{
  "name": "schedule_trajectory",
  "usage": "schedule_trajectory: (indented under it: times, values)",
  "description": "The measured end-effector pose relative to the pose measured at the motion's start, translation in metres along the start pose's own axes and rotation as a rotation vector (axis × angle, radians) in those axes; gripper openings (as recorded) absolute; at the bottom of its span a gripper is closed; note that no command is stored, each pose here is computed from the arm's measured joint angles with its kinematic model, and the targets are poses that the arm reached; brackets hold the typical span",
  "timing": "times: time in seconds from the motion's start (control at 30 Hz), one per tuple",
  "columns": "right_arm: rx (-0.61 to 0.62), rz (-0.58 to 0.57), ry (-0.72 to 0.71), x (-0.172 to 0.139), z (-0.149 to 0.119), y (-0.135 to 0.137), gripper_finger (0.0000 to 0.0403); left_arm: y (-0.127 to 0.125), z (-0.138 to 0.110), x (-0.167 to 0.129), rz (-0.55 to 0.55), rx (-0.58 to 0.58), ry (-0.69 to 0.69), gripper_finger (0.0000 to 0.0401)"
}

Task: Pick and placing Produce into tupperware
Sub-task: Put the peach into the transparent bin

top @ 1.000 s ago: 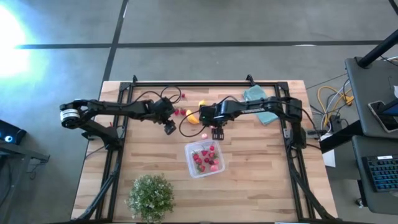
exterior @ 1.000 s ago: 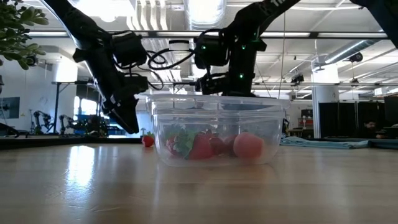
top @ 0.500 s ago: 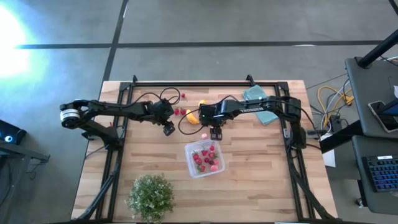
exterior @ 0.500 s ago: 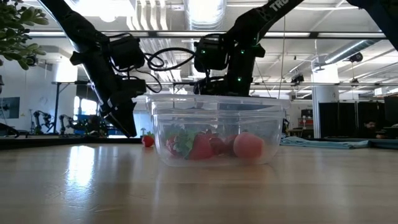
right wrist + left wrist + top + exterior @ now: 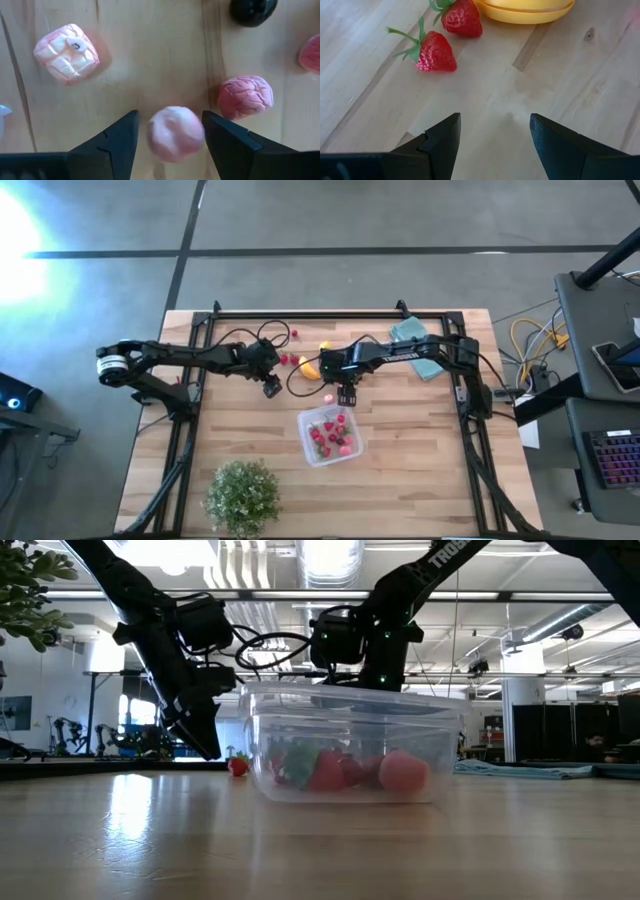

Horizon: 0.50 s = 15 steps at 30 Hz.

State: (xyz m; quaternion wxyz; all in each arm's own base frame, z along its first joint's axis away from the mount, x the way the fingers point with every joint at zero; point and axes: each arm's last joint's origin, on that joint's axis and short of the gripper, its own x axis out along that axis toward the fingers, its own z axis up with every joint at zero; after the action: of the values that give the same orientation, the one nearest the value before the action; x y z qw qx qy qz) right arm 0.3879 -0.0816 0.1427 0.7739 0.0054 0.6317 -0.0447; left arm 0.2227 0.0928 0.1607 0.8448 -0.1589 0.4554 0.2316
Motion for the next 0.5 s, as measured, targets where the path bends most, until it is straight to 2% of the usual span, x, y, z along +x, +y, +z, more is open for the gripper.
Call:
schedule_trajectory:
  times: [0.5]
  values:
    - [0.007,-0.016,-0.003,-0.0061,-0.0011,-0.0048,0.0125,-0.0001,0.0008,0.0000,-0.001,-0.001,-0.008,0.0224]
